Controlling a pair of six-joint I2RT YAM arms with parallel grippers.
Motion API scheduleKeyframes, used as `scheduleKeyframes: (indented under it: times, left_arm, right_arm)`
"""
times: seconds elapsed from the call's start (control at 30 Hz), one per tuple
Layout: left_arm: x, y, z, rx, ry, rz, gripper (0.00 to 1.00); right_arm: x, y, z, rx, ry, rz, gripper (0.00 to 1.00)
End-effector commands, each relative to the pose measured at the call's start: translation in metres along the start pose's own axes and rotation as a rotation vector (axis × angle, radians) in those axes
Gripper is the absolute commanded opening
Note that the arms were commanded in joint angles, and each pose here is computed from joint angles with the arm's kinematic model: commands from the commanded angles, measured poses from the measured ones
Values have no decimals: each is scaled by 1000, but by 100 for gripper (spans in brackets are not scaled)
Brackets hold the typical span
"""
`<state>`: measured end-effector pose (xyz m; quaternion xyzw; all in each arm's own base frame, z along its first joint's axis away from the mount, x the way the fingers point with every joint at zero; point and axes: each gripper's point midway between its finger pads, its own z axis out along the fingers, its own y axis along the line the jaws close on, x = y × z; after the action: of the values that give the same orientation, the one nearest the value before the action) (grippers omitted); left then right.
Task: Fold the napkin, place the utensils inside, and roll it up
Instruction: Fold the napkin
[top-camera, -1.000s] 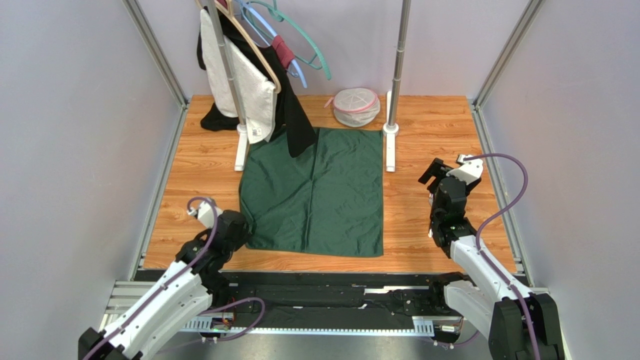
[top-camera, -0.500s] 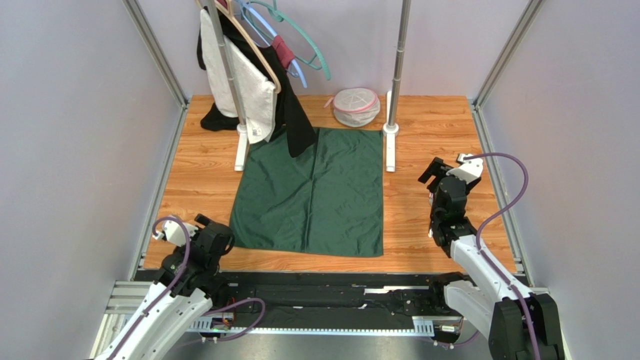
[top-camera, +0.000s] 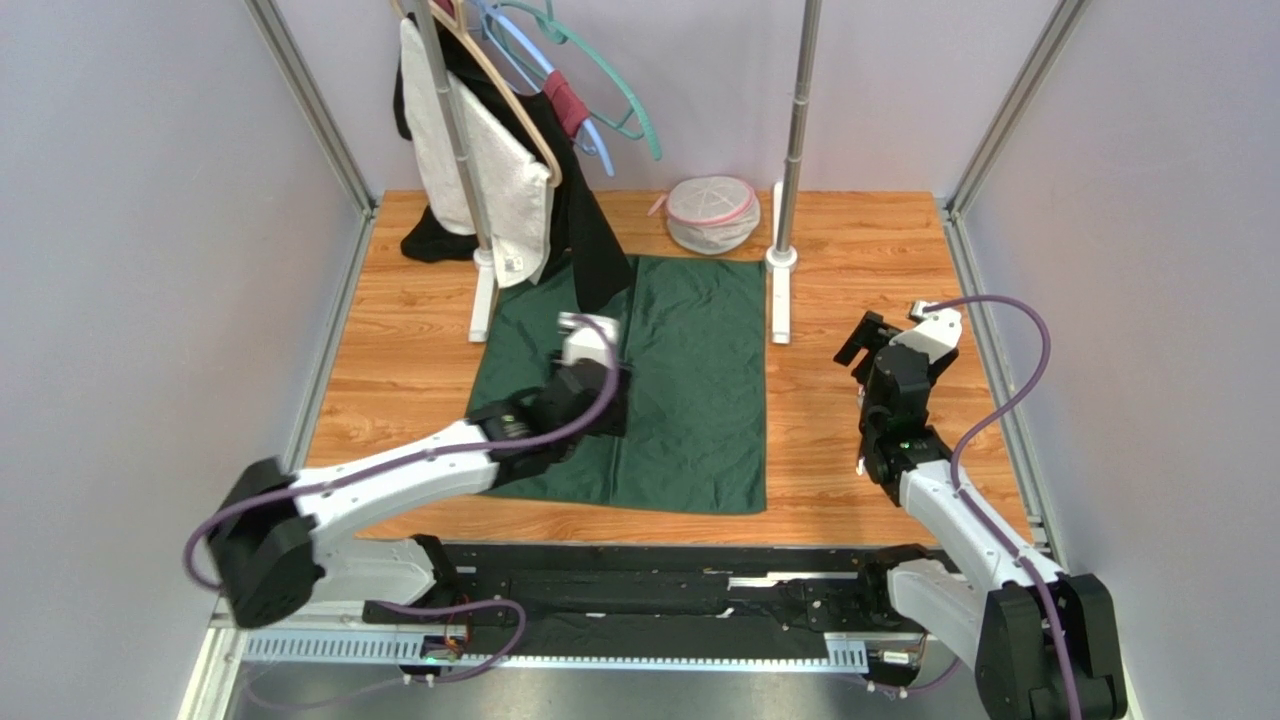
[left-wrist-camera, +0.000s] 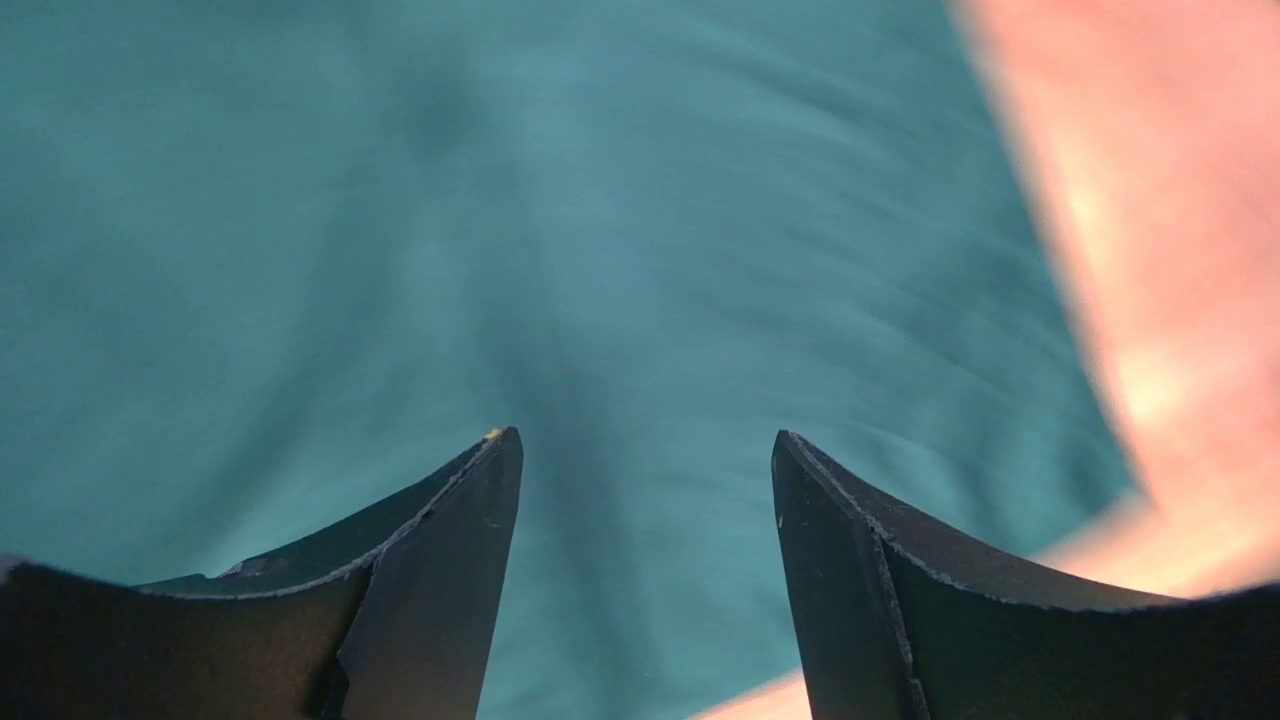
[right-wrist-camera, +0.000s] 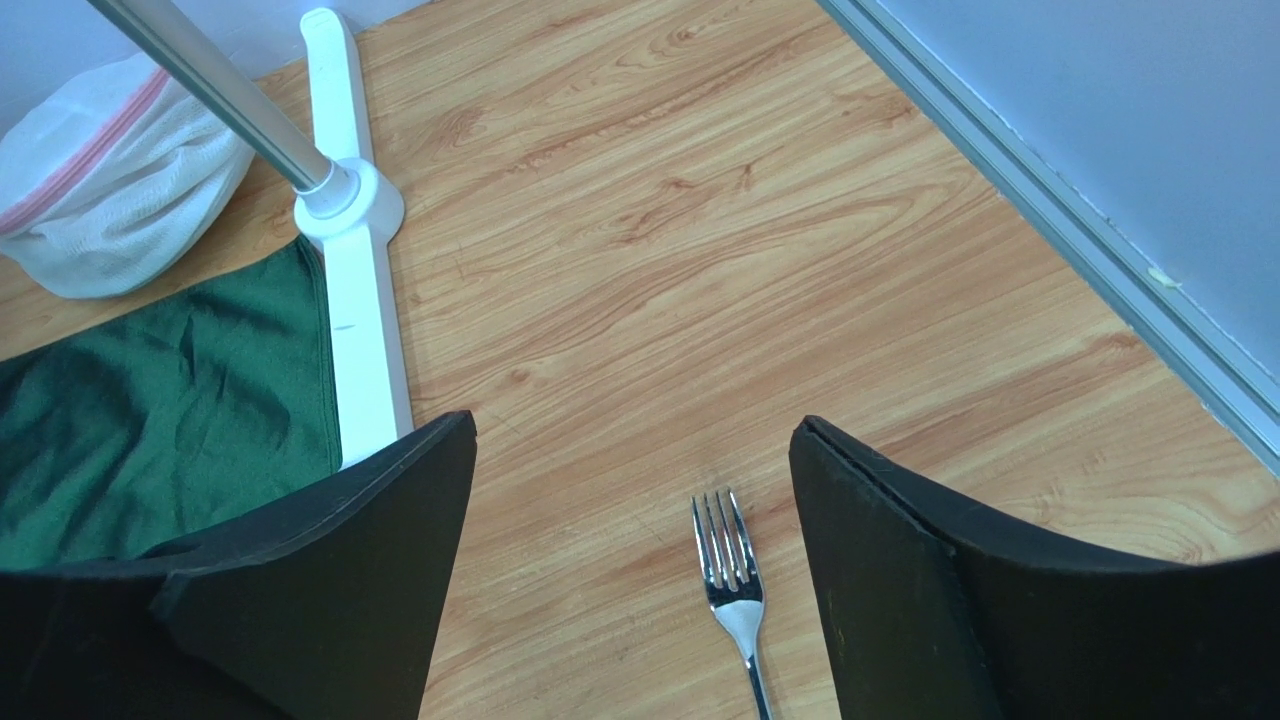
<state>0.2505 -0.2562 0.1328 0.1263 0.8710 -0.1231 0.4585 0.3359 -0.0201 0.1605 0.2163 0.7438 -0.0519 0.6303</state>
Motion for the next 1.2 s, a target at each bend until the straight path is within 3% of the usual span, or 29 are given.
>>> scheduleKeyframes:
  times: [0.0, 0.03, 0.17, 0.27, 0.5, 1.0, 1.17]
  left_arm:
    - [-8, -148, -7, 607, -69, 220, 70]
    - [19, -177, -12, 712, -6, 262, 68]
    - [43, -243, -30, 899, 62, 303, 63]
    - [59, -261, -33, 945, 109, 316, 59]
    - [88, -262, -22, 939, 222, 343, 58]
    - [106, -232, 27, 613, 324, 348, 49]
    - [114, -235, 29, 623, 351, 338, 49]
  right_arm:
    - [-25, -6, 0, 31, -54, 87, 80]
    - [-26, -11, 1, 47, -55, 100, 80]
    - [-24, -22, 4, 59, -39, 166, 80]
    - [-23, -27, 5, 62, -32, 185, 80]
    - [-24, -34, 6, 64, -28, 229, 80]
    - [-24, -39, 5, 63, -29, 257, 80]
    - [-23, -40, 5, 61, -25, 263, 80]
